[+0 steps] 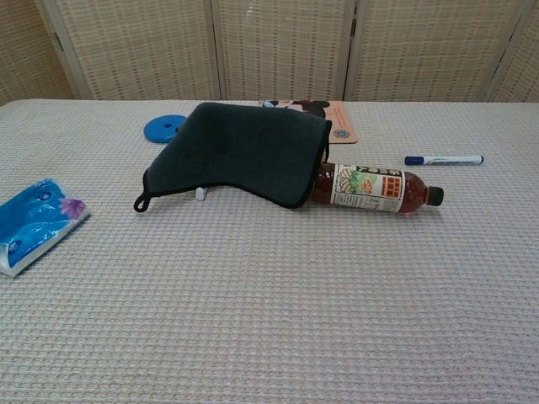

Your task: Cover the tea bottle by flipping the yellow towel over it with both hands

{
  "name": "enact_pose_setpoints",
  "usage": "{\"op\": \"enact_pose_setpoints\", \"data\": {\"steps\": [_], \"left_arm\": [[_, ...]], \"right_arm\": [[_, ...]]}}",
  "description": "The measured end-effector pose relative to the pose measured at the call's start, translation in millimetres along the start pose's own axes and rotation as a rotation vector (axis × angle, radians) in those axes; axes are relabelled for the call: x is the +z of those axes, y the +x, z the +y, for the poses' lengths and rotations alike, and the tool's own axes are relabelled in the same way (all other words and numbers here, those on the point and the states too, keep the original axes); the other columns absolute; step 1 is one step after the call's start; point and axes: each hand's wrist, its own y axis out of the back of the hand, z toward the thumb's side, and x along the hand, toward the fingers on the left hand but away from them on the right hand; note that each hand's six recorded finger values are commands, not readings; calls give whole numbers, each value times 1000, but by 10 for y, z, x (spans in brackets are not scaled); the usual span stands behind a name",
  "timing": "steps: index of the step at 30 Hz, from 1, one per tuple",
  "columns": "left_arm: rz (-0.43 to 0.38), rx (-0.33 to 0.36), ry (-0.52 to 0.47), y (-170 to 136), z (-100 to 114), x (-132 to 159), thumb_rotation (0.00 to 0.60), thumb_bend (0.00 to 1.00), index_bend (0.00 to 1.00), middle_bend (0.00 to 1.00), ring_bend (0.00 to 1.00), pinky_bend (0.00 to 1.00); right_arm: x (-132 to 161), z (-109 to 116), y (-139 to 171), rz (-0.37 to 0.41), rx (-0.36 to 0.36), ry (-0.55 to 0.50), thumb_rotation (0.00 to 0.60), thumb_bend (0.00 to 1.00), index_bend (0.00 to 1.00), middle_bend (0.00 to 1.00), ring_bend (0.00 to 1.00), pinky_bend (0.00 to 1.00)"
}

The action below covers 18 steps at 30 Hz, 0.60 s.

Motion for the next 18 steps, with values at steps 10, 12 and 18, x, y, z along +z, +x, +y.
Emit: {"op": "enact_pose_setpoints", "data": {"steps": [10, 12, 18], "left_arm": [[32, -7, 5, -137, -92, -32, 600, 224, 147, 99, 34, 316], [30, -3, 5, -143, -89, -28, 600, 223, 147, 99, 34, 316], [12, 19, 4, -134, -39, 20, 600, 223, 147, 99, 34, 315]], "right_arm": [[-24, -75, 123, -20, 46, -32, 600, 288, 0, 187, 99, 214], [-15, -85, 116, -16, 49, -36, 600, 288, 0, 187, 99, 214], [1, -84, 136, -5, 38, -47, 600, 289, 0, 188, 99, 213]]}}
